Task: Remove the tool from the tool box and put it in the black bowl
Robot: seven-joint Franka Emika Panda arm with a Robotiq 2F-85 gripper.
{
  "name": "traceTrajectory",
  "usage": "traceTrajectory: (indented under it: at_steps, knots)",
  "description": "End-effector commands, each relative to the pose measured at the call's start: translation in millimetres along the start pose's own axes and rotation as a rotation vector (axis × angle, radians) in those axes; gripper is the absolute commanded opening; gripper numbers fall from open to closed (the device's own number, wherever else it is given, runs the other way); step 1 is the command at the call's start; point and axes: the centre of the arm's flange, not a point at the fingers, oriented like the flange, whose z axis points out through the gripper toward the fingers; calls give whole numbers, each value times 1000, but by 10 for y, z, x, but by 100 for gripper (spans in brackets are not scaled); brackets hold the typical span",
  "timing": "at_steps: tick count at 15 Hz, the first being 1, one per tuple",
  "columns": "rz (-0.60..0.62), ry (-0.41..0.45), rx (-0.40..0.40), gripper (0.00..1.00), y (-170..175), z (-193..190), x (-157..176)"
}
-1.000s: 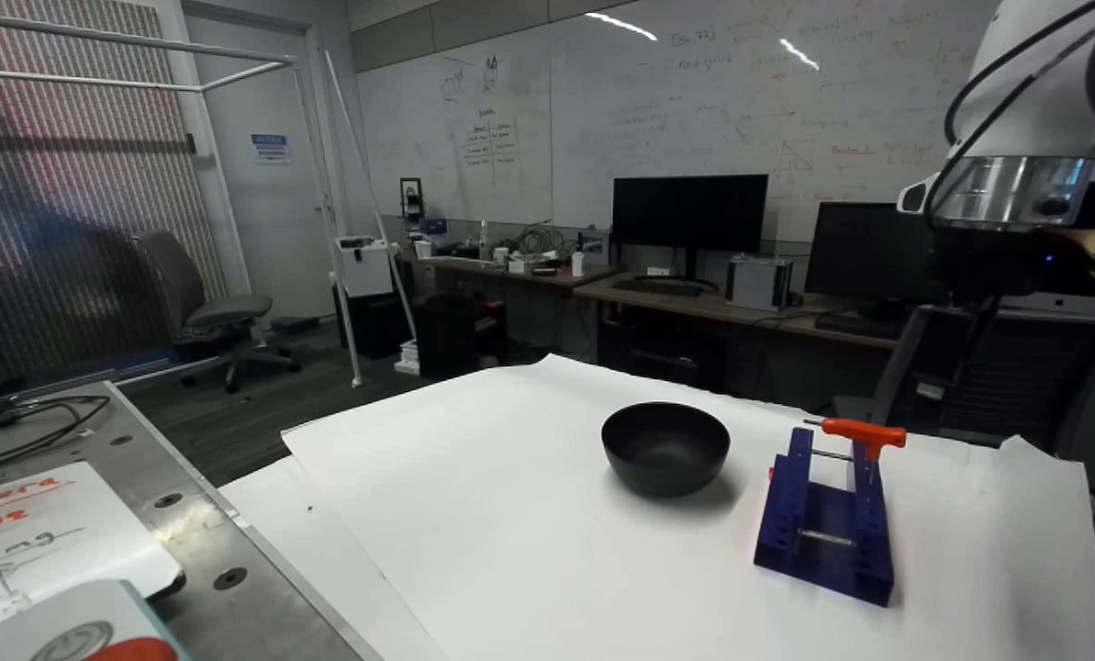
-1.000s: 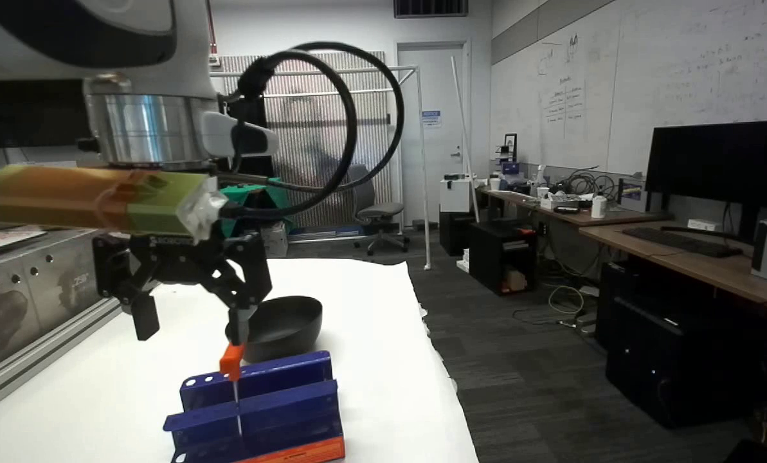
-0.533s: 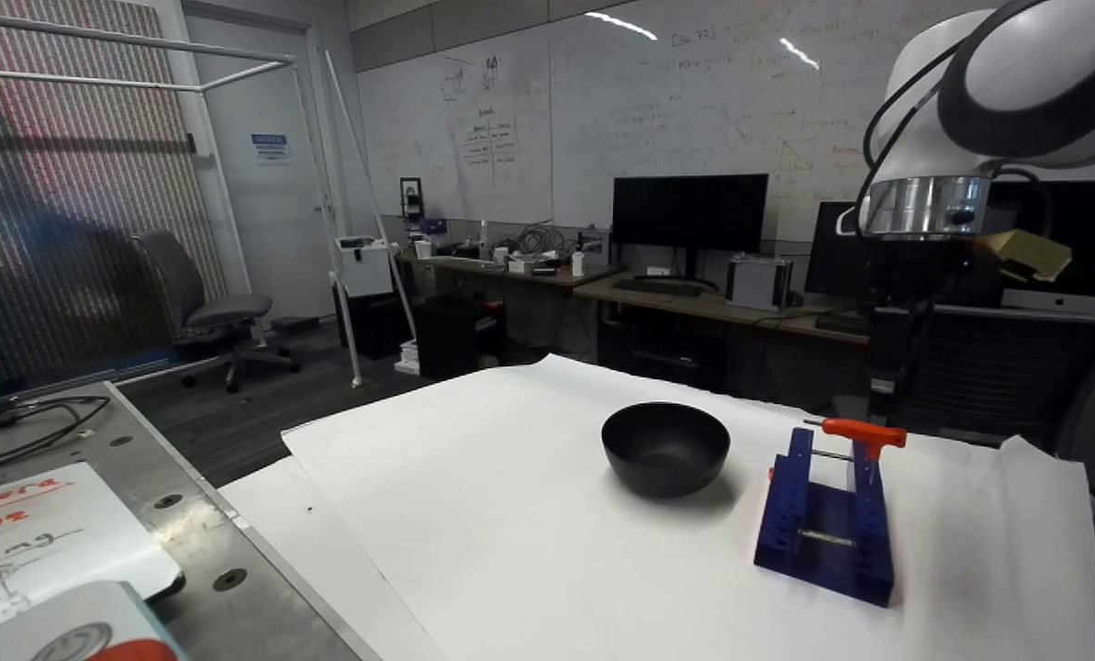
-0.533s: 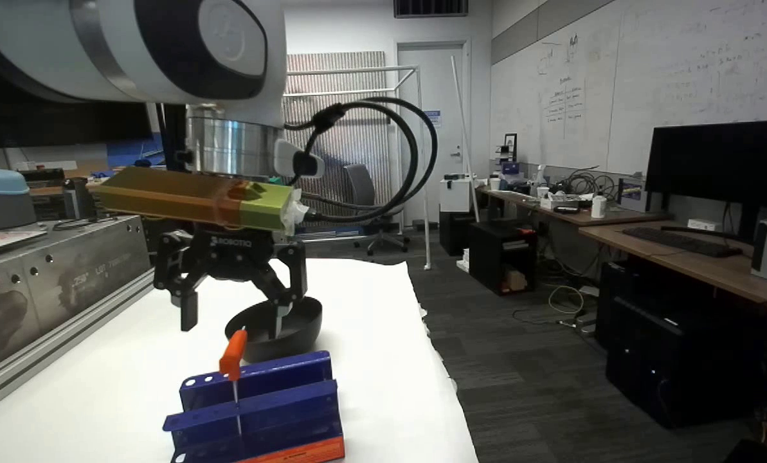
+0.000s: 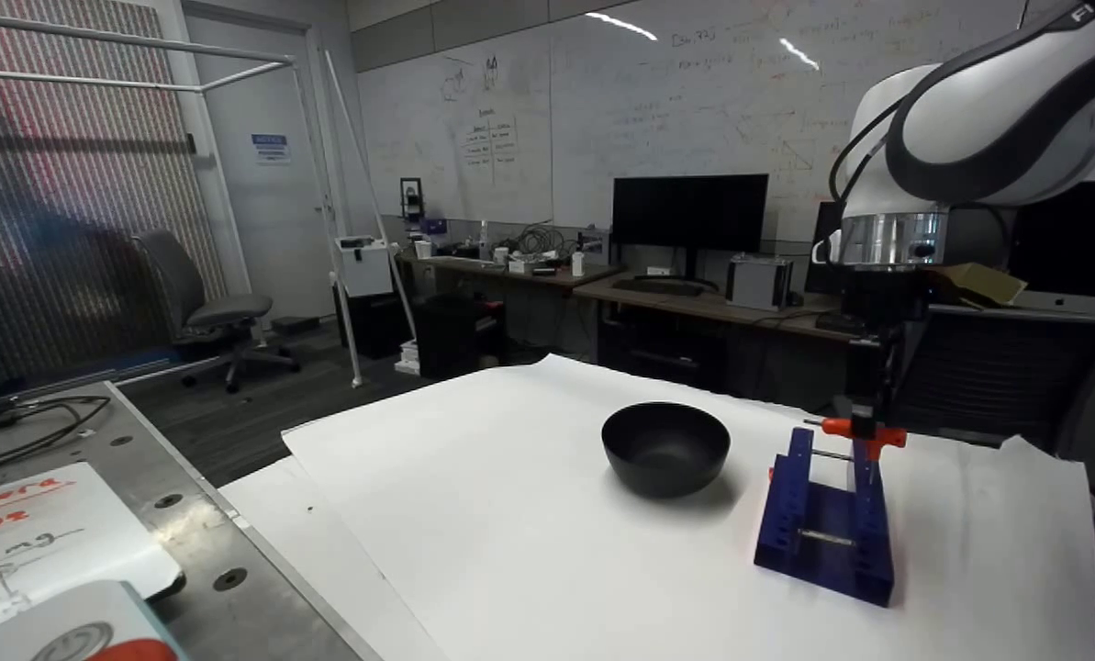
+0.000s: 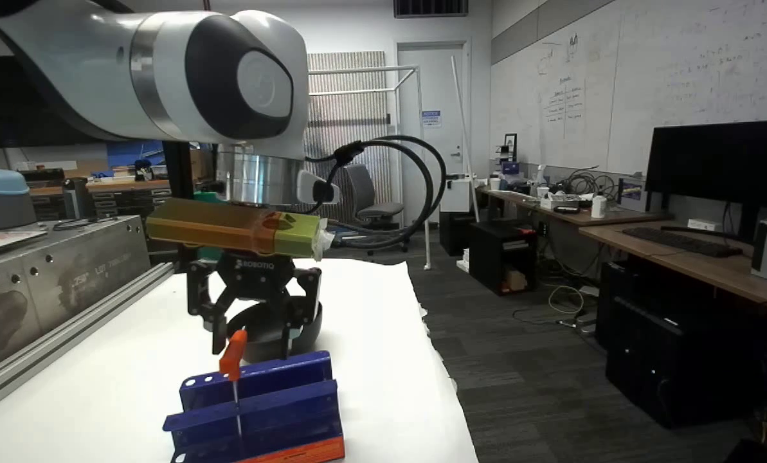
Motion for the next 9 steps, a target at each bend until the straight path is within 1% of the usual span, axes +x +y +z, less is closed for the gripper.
traceTrajectory:
  at_steps: [1,6,7,8,9]
  knots:
    - [-20,5,2,50,58,-42,50]
    - [-33,-2,8,11,19,-139,-56]
    - [-35,3,6,10,2,-173,-71]
    - [-36,16,3,8,-55,-287,-89]
    - [-35,22,2,13,-77,-339,-93]
